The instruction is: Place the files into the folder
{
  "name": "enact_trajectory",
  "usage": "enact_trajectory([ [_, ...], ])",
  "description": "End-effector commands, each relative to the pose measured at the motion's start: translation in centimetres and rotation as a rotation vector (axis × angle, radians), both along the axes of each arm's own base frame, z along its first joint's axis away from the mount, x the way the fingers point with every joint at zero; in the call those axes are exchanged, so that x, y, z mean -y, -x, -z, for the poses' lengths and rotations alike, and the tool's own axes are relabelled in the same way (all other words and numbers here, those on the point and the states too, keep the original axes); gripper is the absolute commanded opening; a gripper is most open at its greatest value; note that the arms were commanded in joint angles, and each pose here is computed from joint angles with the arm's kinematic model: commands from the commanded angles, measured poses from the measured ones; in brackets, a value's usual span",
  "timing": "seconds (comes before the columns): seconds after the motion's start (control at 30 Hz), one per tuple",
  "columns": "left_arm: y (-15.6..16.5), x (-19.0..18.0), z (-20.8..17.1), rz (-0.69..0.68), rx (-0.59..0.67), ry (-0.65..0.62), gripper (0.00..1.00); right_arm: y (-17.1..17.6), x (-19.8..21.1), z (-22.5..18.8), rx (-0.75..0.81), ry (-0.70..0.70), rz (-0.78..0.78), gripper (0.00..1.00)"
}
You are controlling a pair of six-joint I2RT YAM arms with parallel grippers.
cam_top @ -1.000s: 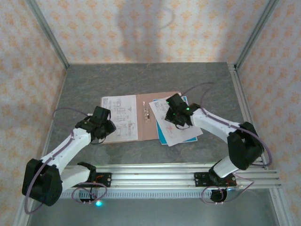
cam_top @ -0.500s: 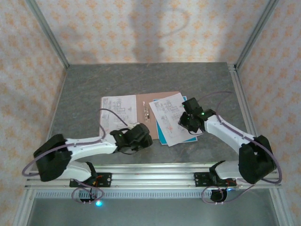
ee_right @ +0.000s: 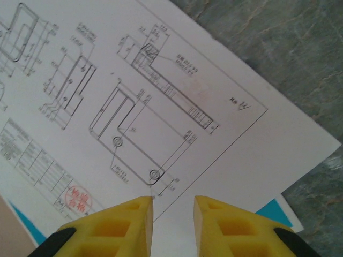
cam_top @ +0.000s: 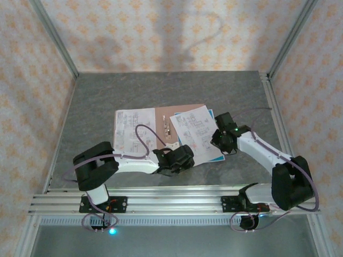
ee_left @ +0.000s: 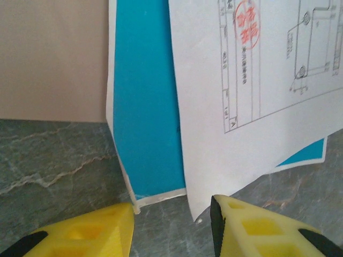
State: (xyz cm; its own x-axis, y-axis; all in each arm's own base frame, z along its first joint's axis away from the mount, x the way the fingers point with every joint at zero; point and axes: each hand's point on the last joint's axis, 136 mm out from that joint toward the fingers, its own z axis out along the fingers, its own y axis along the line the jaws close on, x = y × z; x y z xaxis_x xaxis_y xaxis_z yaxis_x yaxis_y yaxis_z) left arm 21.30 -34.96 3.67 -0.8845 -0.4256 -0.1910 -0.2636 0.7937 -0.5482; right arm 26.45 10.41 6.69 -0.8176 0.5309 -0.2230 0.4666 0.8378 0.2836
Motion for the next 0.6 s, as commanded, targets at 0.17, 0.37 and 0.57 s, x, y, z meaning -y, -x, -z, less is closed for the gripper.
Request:
enact_trajectory([
  [0.17, -0.6, -1.9, 0.0, -0.06, 0.038, -0.092, 0.37, 0.5, 0.4, 1.1, -0.028, 0.008, -0.007, 0.26],
  [0.37, -0.5, -2.6, 1.2, -0.082, 0.023, -0.12, 0.28, 0.4, 0.4, -0.1, 0.003, 0.003, -0.004, 0.26],
  [0.57, -1.2, -1.2, 0.9, -0.07, 0.045, -0.09, 0.0, 0.5, 0.3, -0.3, 0.005, -0.005, -0.006, 0.26],
])
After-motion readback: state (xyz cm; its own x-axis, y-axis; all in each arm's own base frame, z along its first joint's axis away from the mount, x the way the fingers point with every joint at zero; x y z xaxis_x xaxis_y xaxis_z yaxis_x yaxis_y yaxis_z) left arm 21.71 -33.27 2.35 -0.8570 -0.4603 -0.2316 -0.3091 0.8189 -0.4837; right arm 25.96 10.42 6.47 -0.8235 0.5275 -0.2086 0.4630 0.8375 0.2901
